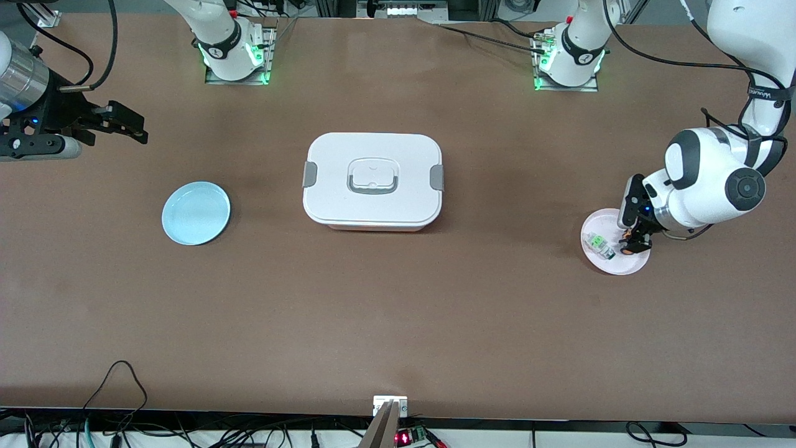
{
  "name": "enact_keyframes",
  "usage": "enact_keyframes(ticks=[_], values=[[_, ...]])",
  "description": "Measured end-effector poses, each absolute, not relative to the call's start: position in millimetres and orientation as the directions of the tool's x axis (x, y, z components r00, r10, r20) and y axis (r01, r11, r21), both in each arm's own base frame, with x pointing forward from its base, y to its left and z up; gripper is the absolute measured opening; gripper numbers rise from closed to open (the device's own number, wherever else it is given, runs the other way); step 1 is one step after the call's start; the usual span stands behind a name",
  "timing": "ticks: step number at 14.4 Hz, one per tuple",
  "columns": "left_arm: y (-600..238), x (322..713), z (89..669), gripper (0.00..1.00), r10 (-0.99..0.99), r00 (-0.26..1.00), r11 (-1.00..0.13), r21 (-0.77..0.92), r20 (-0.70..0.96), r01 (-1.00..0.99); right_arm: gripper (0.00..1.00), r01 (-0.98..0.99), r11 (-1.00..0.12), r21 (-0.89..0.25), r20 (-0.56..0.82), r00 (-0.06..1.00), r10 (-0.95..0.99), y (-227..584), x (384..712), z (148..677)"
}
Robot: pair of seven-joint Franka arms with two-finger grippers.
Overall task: Transfer orange switch to right arm and place
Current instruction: 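Lower the left gripper toward the black-orange switch on the white plate, then close the left gripper on the black-orange switch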
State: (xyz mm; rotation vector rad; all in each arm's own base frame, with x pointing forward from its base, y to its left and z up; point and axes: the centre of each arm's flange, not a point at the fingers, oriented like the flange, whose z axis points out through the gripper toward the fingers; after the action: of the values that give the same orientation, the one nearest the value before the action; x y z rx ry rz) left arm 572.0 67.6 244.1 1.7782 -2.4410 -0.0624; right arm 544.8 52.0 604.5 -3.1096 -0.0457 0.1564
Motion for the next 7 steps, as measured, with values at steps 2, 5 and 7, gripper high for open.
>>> enact_keyframes(ticks=[2,5,7], values=[[85.5,569.3,234.3,1.00,-0.946,-0.320,0.324,0.070,0.058,-0.944,1.00,0.028,-0.999,-0.029,-0.103,0.994,0.031,52.0,544.6,603.9],[98.6,565.1,220.5,1.00,-0.946,-0.318,0.322,0.065,0.059,-0.945,1.00,0.028,-0.999,-0.029,-0.106,0.994,0.031,52.0,544.6,603.2],[97.9,566.1,218.7,1.00,-0.945,-0.321,0.324,0.058,0.056,-0.944,1.00,0.028,-0.999,-0.029,-0.106,0.994,0.031,52.0,544.5,603.2]])
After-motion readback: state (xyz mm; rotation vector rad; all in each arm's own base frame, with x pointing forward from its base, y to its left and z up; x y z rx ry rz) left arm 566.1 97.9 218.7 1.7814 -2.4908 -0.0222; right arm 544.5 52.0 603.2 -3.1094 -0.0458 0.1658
